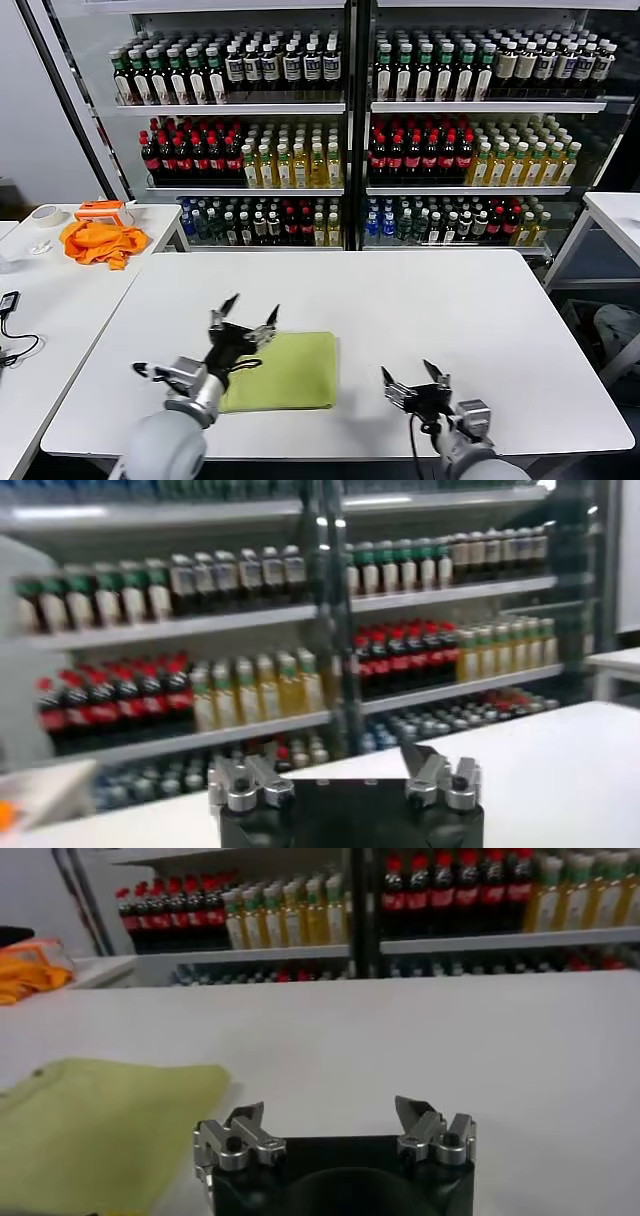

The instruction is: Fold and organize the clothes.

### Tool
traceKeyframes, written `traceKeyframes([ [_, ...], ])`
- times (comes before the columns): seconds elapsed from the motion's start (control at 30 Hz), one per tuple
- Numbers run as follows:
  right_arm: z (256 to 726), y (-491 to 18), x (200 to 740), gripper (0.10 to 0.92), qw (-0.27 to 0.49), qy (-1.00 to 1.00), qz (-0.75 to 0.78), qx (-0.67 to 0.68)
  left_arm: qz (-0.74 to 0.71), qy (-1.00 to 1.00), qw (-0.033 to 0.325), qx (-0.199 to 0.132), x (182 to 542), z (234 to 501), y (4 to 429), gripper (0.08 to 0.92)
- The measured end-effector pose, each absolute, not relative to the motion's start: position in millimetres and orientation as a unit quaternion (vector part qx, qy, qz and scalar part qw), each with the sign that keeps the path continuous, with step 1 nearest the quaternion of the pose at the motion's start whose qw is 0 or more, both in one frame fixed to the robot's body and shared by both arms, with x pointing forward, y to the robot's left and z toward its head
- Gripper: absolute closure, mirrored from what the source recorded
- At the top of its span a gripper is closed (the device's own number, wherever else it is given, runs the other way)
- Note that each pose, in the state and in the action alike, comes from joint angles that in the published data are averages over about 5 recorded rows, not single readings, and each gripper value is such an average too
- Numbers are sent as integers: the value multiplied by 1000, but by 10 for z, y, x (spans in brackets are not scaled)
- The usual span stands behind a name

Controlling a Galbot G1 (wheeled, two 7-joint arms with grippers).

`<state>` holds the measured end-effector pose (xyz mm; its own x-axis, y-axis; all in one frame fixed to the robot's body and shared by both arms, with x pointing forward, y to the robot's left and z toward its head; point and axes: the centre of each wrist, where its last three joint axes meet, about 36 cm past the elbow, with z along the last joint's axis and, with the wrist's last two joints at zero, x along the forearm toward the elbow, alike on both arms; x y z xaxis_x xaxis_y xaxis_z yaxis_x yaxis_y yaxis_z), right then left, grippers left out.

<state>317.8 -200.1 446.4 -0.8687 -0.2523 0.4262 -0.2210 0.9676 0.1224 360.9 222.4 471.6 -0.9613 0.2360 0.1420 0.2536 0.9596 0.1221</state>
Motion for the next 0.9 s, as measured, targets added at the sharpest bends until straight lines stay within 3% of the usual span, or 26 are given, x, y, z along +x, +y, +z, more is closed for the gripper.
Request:
traceKeyframes([
  [0.23, 4363, -1616, 3436, 200, 237, -955, -60, 165, -99, -988, 53, -102, 3496, 4753, 2427, 177],
  [0.9, 4071, -1041, 3812, 215, 289, -937, -80, 180, -119, -987, 51, -94, 3418, 4693, 2469, 177],
])
